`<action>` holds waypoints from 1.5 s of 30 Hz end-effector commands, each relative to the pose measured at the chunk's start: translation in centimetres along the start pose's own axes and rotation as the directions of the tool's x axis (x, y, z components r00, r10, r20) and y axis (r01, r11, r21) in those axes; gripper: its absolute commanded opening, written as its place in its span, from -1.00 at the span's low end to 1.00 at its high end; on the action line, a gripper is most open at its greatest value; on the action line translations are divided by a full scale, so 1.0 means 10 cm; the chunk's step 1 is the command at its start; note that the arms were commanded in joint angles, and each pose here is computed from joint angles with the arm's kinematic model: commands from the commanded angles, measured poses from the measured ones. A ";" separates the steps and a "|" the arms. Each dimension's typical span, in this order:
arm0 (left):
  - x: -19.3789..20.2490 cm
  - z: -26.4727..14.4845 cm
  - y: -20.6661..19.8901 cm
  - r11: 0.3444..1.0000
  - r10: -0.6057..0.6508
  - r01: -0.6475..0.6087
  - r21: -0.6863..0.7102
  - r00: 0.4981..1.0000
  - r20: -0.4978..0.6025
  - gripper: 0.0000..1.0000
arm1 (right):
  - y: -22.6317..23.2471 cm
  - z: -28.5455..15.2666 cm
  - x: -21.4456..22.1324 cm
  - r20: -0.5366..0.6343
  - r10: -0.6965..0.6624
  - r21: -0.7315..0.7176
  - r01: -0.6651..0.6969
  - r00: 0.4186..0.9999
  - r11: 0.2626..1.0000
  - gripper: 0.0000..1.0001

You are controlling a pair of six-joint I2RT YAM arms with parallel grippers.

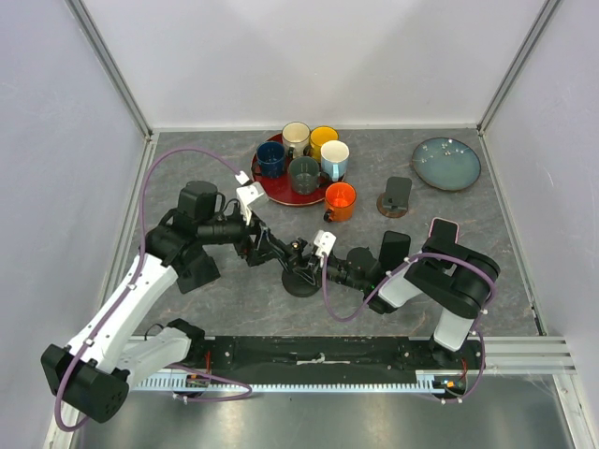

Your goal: Remove the phone from the phone stand

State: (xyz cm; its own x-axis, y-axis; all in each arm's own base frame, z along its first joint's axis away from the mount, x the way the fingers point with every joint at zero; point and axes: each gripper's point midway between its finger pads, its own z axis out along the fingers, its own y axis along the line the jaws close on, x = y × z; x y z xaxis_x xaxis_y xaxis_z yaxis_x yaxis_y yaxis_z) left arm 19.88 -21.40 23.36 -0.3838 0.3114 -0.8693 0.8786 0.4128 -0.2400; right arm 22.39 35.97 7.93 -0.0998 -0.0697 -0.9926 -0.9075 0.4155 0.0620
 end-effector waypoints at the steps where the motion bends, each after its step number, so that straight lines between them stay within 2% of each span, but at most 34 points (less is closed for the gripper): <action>1: -0.31 -0.13 -0.39 0.990 -0.068 0.049 0.131 0.987 0.144 -0.96 | -0.35 -0.02 0.05 0.004 0.113 0.159 -0.112 0.994 0.981 -1.00; 3: -0.27 -0.08 -0.33 0.990 -0.114 0.100 0.095 0.981 0.159 -0.96 | -0.37 -0.03 0.04 0.010 0.113 0.172 -0.113 0.994 0.979 -1.00; 4: -0.37 -0.07 -0.24 0.990 -0.141 0.136 0.036 0.967 0.213 -0.96 | -0.36 -0.04 0.04 0.011 0.116 0.175 -0.116 0.993 0.978 -1.00; 7: -0.40 -0.02 -0.11 0.972 -0.198 0.226 -0.067 0.937 0.286 -0.96 | -0.39 -0.07 0.03 0.025 0.118 0.200 -0.121 0.993 0.972 -1.00; 11: -0.45 -0.02 -0.14 0.956 -0.193 0.257 -0.143 0.916 0.353 -0.95 | -0.39 -0.07 0.02 0.030 0.113 0.209 -0.117 0.993 0.971 -1.00; 13: -0.49 -0.01 -0.12 0.947 -0.193 0.270 -0.173 0.911 0.365 -0.88 | -0.39 -0.07 0.01 0.031 0.109 0.215 -0.113 0.994 0.970 -1.00; 14: -0.49 0.02 -0.16 0.951 -0.189 0.261 -0.167 0.915 0.357 -0.78 | -0.38 -0.07 0.01 0.033 0.107 0.216 -0.111 0.994 0.970 -1.00; 21: -0.54 0.14 -0.03 0.909 -0.210 0.320 -0.268 0.906 0.368 -0.53 | -0.42 -0.12 -0.01 0.048 0.099 0.263 -0.108 0.994 0.959 -1.00; 27: -0.58 0.22 -0.08 0.890 -0.208 0.336 -0.308 0.901 0.382 -0.08 | -0.43 -0.12 -0.01 0.052 0.094 0.281 -0.105 0.994 0.954 -1.00; 31: -0.55 0.23 -0.08 0.864 -0.222 0.369 -0.344 0.890 0.398 0.33 | -0.42 -0.12 -0.01 0.053 0.095 0.282 -0.106 0.994 0.954 -1.00; 33: -0.54 0.23 -0.06 0.847 -0.230 0.390 -0.362 0.882 0.411 0.44 | -0.43 -0.12 0.00 0.054 0.095 0.289 -0.106 0.994 0.951 -1.00; 37: -0.53 0.31 -0.13 0.839 -0.232 0.393 -0.376 0.884 0.406 0.80 | -0.44 -0.14 -0.01 0.059 0.095 0.299 -0.108 0.994 0.948 -1.00; 41: -0.56 0.37 -0.18 0.836 -0.224 0.387 -0.390 0.888 0.402 0.96 | -0.45 -0.15 -0.02 0.063 0.093 0.310 -0.108 0.994 0.945 -1.00; 45: -0.56 0.37 -0.16 0.818 -0.226 0.400 -0.414 0.885 0.408 0.99 | -0.44 -0.15 -0.02 0.063 0.093 0.310 -0.108 0.994 0.945 -1.00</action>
State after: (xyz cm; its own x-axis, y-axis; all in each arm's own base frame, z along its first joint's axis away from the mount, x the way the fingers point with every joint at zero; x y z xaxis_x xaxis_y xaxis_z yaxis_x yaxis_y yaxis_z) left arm 21.56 -26.10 24.11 -0.4339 -0.0548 -0.8993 0.4787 0.8316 -0.2816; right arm 24.61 34.01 7.76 -0.1252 -0.0242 -0.9918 -0.7885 0.6092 0.0847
